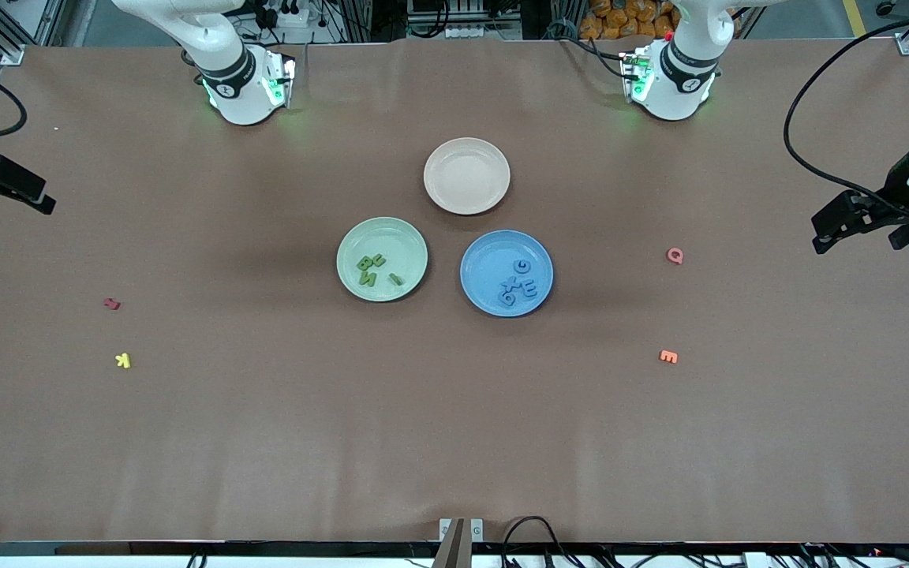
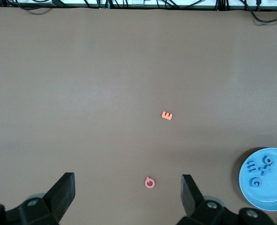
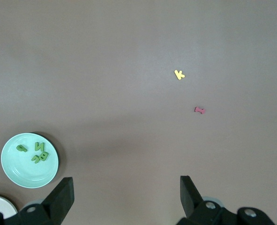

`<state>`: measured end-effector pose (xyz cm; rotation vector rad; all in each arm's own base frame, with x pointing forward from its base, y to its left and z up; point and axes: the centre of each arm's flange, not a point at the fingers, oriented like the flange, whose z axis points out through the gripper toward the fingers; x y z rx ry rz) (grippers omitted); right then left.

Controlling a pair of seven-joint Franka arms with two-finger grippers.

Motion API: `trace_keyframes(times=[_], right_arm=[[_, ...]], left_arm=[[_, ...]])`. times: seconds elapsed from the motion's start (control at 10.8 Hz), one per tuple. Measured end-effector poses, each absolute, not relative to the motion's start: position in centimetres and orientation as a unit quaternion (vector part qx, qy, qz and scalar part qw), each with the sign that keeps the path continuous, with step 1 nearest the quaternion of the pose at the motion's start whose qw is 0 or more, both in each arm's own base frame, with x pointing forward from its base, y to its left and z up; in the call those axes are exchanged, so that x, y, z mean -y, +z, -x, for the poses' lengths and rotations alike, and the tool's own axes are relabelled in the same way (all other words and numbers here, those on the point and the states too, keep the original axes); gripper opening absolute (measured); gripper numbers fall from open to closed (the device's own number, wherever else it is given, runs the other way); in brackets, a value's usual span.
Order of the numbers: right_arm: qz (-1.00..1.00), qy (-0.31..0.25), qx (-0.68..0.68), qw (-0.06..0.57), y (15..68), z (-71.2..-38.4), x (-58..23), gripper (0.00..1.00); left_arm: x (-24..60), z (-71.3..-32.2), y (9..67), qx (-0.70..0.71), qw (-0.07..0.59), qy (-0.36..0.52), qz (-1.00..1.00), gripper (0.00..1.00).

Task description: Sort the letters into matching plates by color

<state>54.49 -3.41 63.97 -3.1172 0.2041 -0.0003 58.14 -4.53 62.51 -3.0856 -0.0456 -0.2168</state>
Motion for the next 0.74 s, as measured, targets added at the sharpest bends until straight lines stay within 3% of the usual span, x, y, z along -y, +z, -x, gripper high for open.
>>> trace_keyframes(times=[0.74], right_arm=[[0.998, -0.005, -0.066, 0.001, 63.8, -54.65, 3.63, 1.0]], left_arm=[[4.48, -57.54, 61.96, 0.013, 0.028, -0.039, 0.999, 1.0]])
